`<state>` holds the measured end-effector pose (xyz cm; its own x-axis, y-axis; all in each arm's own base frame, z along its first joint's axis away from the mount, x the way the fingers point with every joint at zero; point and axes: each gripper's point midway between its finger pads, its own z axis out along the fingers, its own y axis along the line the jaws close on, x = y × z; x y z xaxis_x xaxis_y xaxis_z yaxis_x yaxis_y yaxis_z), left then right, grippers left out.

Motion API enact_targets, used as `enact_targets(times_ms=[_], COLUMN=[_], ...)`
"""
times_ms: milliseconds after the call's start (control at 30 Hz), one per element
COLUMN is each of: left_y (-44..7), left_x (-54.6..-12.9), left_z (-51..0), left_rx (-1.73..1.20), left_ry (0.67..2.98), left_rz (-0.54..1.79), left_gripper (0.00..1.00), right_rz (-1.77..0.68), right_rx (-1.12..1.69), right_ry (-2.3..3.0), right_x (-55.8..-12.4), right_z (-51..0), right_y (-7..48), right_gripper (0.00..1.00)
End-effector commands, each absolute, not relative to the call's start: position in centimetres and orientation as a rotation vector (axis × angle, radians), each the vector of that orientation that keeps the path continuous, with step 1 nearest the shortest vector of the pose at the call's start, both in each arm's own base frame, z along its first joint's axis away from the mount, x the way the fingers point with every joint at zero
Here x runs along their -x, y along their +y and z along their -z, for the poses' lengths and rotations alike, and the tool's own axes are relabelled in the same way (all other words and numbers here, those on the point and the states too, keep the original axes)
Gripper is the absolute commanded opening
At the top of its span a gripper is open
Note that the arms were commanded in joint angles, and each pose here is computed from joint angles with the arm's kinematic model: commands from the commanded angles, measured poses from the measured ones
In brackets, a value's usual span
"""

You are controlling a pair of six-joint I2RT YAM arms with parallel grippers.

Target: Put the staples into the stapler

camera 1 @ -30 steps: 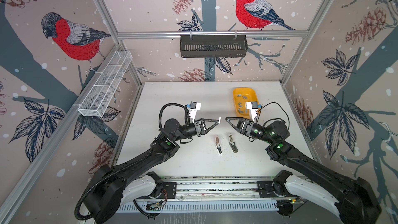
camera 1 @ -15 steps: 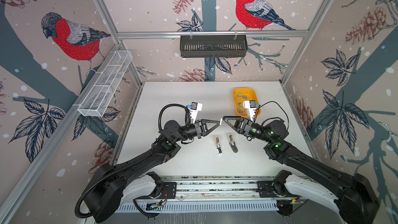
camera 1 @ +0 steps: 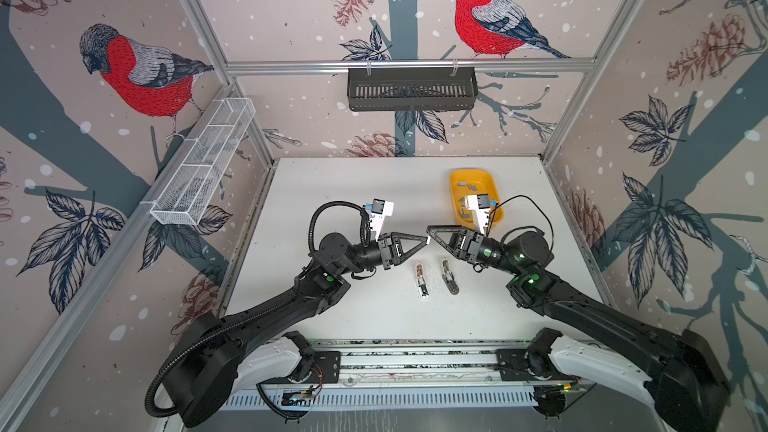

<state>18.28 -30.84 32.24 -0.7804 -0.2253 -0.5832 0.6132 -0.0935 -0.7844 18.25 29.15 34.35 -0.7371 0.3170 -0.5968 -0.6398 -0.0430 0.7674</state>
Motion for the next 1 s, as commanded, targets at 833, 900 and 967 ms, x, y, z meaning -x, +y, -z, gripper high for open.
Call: enact_targets(times_ms=[833,900,967], left_y=[-30.59,-30.62,-30.61], left_x=[-17.59,-17.66,-17.73], left_z=[-33.57,-33.51,-33.41], left_rx=[-0.478,-0.478,-0.473], left_ry=[1.529,1.535,1.538], left_rz=[1.912,1.906,1.901], left_gripper=[0.0,0.0,0.0], right_rz=[-1.863,-1.861,-1.859], right_rx=[0.354,0.354,0.354], right_ry=[1.519,1.524,1.529], right_x=[-18.11,-18.15,-18.15], right_z=[-35.46,-35.36,-35.28], right_y=[29.28,29.33,29.36], right_gripper=[0.26,0.26,0.26])
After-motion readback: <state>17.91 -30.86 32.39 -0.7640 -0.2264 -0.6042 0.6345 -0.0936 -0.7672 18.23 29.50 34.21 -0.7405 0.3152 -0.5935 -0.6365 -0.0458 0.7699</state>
